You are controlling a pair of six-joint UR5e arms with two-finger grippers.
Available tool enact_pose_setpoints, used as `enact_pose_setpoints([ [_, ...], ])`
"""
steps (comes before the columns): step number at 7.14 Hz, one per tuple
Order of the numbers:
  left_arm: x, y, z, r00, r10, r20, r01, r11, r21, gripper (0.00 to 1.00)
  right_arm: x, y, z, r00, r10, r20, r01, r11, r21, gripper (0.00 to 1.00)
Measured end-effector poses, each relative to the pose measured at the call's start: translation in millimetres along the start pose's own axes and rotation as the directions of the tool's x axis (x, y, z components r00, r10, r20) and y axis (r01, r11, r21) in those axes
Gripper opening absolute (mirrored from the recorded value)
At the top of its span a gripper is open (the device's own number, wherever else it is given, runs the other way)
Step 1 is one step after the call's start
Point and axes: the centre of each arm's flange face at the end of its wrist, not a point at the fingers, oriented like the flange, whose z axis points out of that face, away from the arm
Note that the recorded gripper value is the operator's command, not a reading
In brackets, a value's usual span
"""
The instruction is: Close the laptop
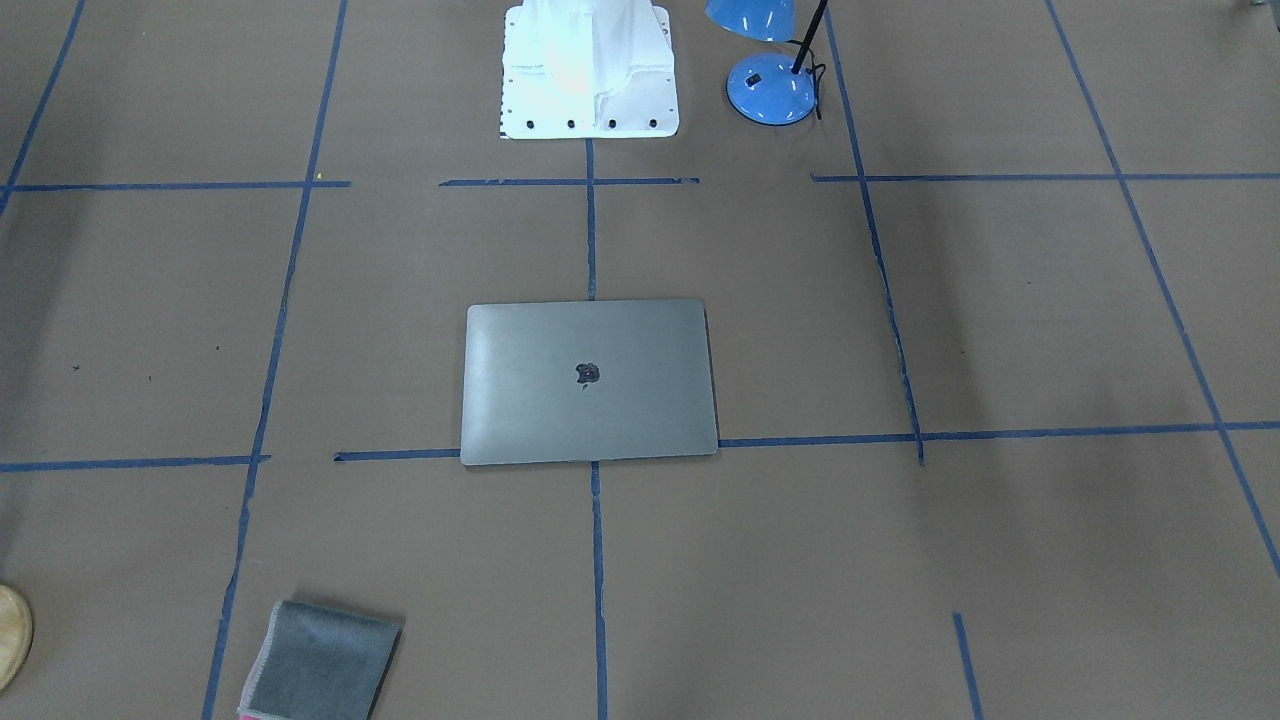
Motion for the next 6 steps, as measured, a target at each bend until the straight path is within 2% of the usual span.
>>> enact_pose_setpoints([
  [6, -1.9, 0.3, 0.8, 1.000, -0.002, 0.000, 0.002, 1.000, 0.001, 1.00, 7.6, 4.5, -5.7, 0.999, 0.038, 0.007, -0.038, 0.999, -0.005, 1.00],
])
